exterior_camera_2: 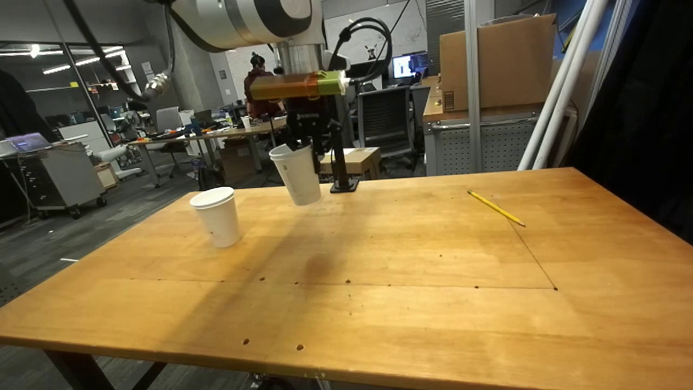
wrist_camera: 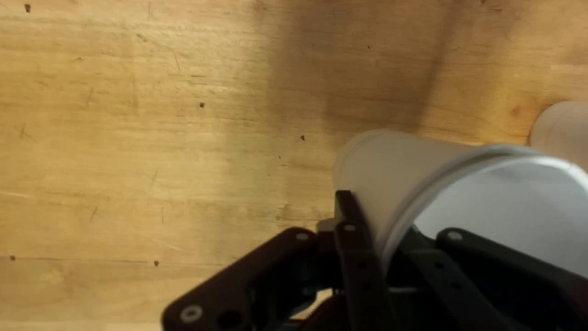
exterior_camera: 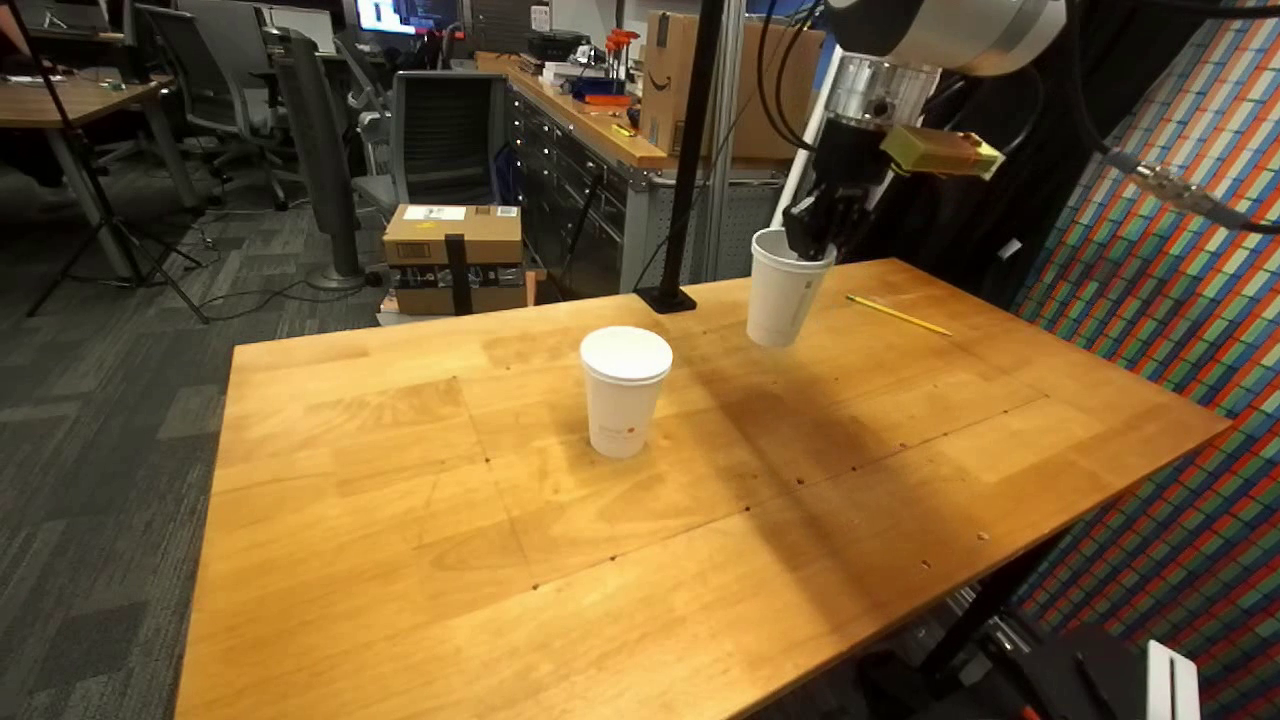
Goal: Put the white cup in the other cup on the table
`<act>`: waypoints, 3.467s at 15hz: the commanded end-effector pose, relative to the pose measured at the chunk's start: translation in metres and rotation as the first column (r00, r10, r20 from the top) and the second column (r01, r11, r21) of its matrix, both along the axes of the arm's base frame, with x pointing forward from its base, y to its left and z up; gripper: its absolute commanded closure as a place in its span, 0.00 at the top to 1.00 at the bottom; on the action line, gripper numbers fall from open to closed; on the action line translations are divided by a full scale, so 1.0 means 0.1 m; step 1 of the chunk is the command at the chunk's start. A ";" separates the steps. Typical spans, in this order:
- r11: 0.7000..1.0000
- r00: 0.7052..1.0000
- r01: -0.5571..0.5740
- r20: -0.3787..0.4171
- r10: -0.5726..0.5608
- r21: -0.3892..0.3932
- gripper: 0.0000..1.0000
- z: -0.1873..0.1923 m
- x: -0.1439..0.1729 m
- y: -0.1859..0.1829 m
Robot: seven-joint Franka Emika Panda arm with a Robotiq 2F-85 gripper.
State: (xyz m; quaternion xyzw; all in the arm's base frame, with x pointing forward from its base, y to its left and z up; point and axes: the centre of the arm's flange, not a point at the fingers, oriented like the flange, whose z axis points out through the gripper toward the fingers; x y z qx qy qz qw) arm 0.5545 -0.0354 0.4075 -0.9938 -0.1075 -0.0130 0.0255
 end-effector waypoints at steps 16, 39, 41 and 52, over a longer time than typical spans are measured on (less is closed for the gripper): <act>0.950 0.943 -0.308 0.117 0.312 -0.052 0.00 0.78 -0.16 1.71; 0.955 0.950 -0.284 0.109 0.293 -0.084 0.00 0.80 -0.90 2.11; 0.951 0.947 -0.296 0.103 0.304 -0.086 0.00 0.75 -0.95 2.13; 0.931 0.924 -0.365 0.116 0.364 -0.015 0.00 0.54 -0.77 2.41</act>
